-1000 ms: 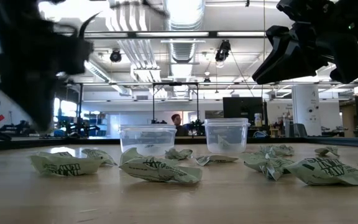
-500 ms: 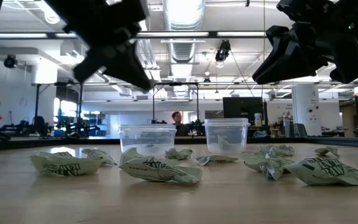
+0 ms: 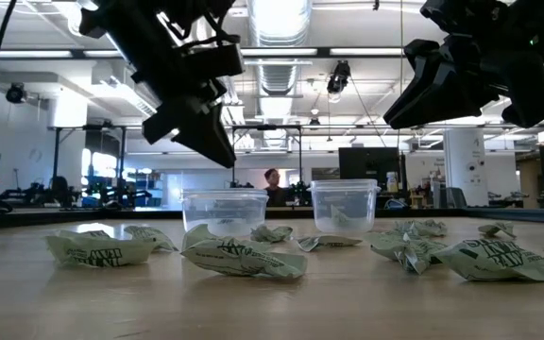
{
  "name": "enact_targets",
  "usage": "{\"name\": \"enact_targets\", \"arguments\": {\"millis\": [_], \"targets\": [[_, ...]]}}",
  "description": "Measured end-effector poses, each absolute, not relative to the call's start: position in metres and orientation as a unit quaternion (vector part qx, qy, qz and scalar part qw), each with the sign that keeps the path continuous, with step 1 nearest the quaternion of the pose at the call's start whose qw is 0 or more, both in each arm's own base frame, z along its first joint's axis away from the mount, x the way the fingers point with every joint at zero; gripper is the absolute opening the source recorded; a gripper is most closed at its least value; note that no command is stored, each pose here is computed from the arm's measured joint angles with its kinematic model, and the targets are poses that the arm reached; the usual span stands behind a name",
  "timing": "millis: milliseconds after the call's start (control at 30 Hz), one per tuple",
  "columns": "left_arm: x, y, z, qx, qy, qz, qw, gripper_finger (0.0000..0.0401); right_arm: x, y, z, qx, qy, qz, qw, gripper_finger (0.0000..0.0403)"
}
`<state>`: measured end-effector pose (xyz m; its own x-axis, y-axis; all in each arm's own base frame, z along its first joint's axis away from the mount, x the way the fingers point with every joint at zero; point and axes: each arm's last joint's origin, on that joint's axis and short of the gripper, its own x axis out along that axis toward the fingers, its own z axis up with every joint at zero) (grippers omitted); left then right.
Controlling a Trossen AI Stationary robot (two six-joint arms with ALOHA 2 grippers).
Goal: Pick and place items into bin
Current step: Put the white stevia packet into the right transparent bin
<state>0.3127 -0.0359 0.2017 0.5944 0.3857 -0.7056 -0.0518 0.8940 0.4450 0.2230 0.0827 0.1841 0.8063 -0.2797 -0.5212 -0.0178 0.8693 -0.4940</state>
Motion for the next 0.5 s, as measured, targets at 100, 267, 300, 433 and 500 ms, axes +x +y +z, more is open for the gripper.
{"name": "enact_targets", "arguments": {"millis": [100, 267, 300, 433, 500], "targets": [[0.312, -0.036, 0.201, 0.192, 0.432, 0.124, 0.872, 0.0101, 0.223, 0.083, 0.184, -0.24, 0.304, -0.073, 0.919, 0.0072], [0.312, -0.036, 0.204, 0.192, 0.43, 0.125, 0.873, 0.0131, 0.217, 0.083, 0.176, -0.181, 0.348, -0.047, 0.919, 0.0072], [0.312, -0.036, 0.206, 0.191, 0.427, 0.125, 0.875, 0.0133, 0.215, 0.083, 0.174, -0.169, 0.364, -0.033, 0.915, 0.0072], [0.308, -0.039, 0.214, 0.189, 0.414, 0.122, 0.882, 0.0134, 0.211, 0.084, 0.169, -0.128, 0.396, -0.009, 0.909, 0.0072], [0.305, -0.041, 0.218, 0.19, 0.408, 0.118, 0.885, 0.0134, 0.211, 0.084, 0.169, -0.119, 0.396, -0.012, 0.911, 0.0073]]}}
